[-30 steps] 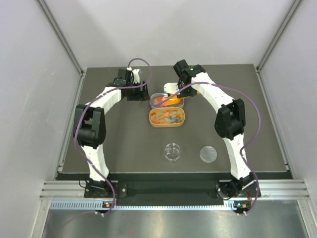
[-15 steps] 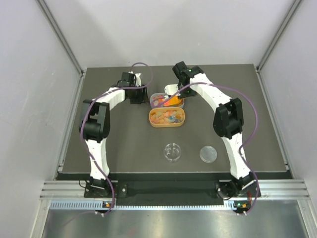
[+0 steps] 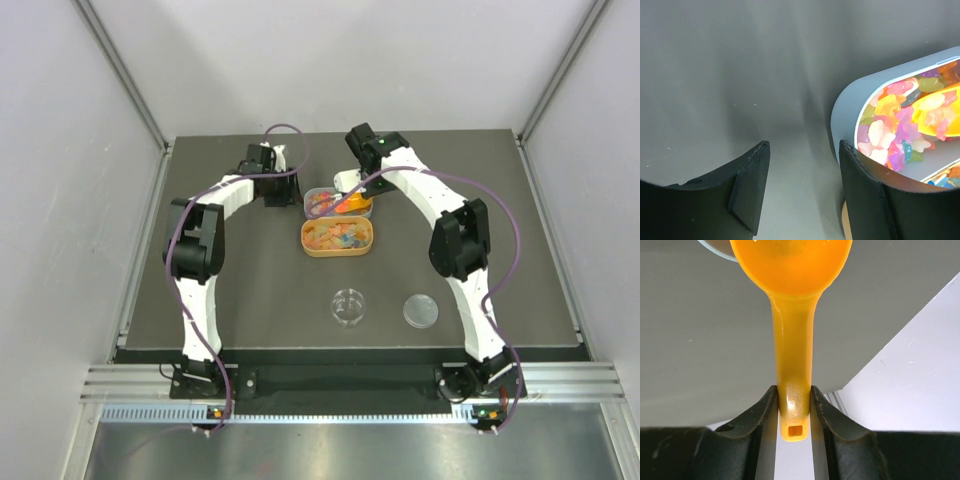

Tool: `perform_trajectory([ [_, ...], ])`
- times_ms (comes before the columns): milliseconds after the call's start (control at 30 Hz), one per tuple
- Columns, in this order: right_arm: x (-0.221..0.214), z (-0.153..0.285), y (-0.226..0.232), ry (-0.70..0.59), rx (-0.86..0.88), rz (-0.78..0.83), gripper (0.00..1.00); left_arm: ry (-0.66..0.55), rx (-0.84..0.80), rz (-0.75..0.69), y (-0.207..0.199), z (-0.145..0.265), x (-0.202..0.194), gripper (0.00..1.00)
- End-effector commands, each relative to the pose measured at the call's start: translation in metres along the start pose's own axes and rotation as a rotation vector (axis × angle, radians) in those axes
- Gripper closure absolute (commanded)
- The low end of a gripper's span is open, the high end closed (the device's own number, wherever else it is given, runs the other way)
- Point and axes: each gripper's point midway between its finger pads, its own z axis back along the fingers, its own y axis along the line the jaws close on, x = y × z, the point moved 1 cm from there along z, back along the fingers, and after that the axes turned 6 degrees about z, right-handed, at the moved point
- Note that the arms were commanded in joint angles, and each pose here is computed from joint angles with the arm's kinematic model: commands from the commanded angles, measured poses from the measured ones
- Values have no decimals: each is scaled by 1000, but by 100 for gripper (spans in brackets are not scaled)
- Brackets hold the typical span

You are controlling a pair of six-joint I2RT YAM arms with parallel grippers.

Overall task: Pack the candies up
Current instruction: Scoop the fake candies from the storage box.

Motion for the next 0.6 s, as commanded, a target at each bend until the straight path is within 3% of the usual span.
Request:
perform_trajectory([
  [0,-6,24,-9,61,-38,32,100,-75,-49,-10,-15,5,25,38],
  [567,26,4,-9,63,-14,85,100,-59,-87,-5,-24,8,17,38],
])
